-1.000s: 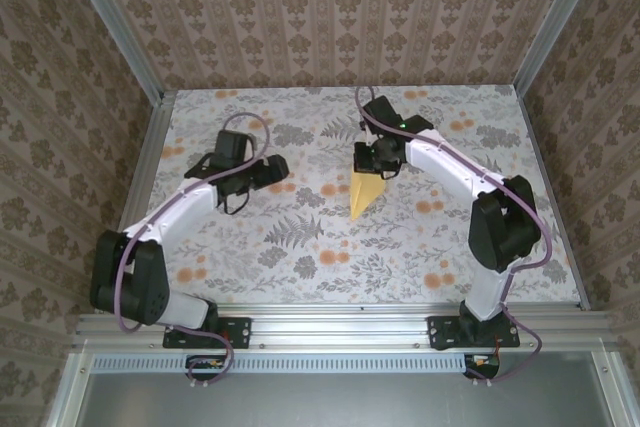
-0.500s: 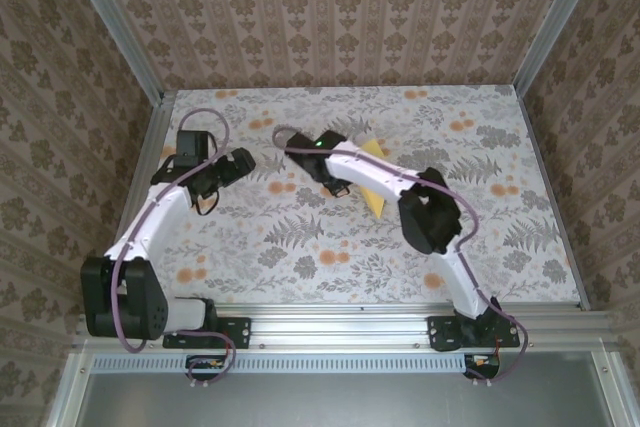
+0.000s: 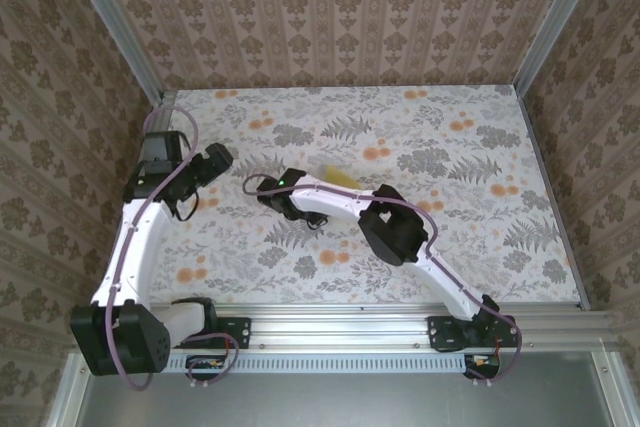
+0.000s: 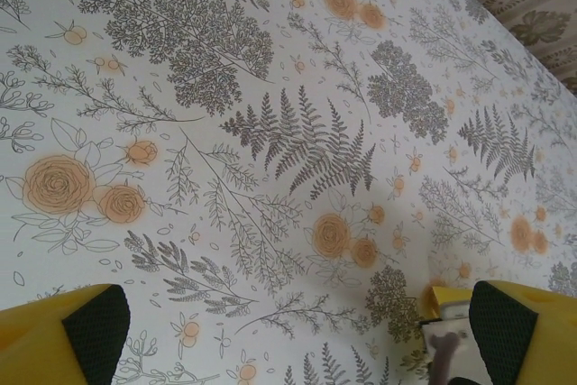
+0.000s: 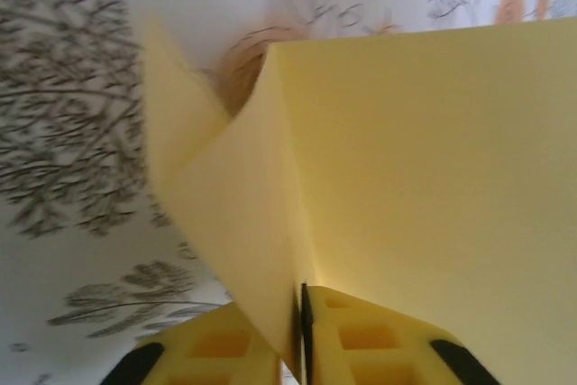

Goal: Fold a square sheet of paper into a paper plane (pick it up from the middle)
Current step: Turn over the paper at the center of the table.

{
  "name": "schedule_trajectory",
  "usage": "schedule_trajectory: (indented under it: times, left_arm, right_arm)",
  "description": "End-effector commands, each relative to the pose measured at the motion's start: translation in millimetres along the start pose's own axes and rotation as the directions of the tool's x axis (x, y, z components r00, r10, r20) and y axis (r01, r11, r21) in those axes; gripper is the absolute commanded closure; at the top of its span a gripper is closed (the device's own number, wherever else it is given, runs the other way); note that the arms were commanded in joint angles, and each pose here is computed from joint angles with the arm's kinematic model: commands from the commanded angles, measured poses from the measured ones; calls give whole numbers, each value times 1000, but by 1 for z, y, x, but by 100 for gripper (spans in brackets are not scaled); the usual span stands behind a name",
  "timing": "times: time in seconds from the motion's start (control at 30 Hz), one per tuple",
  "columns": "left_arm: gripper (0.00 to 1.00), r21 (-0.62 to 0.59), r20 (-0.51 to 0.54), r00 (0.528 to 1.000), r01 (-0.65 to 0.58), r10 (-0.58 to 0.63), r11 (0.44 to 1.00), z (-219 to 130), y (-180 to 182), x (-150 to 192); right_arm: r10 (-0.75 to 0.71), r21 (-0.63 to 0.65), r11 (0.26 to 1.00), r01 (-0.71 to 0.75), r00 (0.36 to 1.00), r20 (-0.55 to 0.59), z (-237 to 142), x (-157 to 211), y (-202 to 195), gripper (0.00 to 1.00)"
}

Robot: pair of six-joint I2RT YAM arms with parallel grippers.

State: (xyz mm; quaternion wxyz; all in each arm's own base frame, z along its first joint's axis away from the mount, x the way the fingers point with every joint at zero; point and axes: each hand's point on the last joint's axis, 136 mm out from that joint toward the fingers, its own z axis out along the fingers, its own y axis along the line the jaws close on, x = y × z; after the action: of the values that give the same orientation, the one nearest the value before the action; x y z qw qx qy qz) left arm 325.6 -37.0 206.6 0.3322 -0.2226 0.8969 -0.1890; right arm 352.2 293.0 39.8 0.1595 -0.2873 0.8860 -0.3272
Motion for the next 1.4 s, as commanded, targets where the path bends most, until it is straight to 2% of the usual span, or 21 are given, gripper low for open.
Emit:
schedule_trajectory:
  times: [0.0,0.17,0.37,0.43,0.53,0.67,0.73,0.83,0.97,1.17,1.37]
  left_arm:
    - [0,-16,-9,1000,19,-19,1000,-8,3,2]
    - [0,-19,-38,999,31,-32,999,-4,7,11]
    - [0,-25,-72,996,56,-58,998,3,14,22]
    - [0,-21,-87,994,64,-65,998,6,14,26]
    - [0,-14,-111,991,77,-78,997,12,16,34]
    - [0,-2,-156,983,99,-98,995,22,20,49]
    - [0,3,-180,979,102,-100,995,26,20,57]
    - [0,-2,-201,975,91,-90,996,30,20,66]
    - [0,-13,-222,972,75,-76,997,33,19,76]
    - [0,-21,-260,963,62,-65,998,40,16,92]
    - [0,-29,-292,955,41,-48,999,47,11,103]
  right_arm:
    - [20,-45,999,-21,999,-32,1,4,10,80]
    - [63,-159,985,-66,998,-18,-16,0,17,74]
    - [131,-385,915,-118,991,6,-52,-4,29,65]
    - [143,-472,874,-117,990,20,-71,-3,32,62]
    - [188,-630,770,-103,980,70,-110,-4,30,56]
    - [283,-729,672,-131,955,90,-134,1,12,52]
    - [353,-727,655,-207,934,52,-121,6,-7,52]
    - [461,-666,648,-369,887,-44,-76,24,-42,52]
    - [506,-567,648,-508,844,-177,-16,60,-66,57]
    - [458,-425,717,-552,833,-309,39,95,-64,68]
    - [400,-426,730,-535,839,-369,53,102,-44,74]
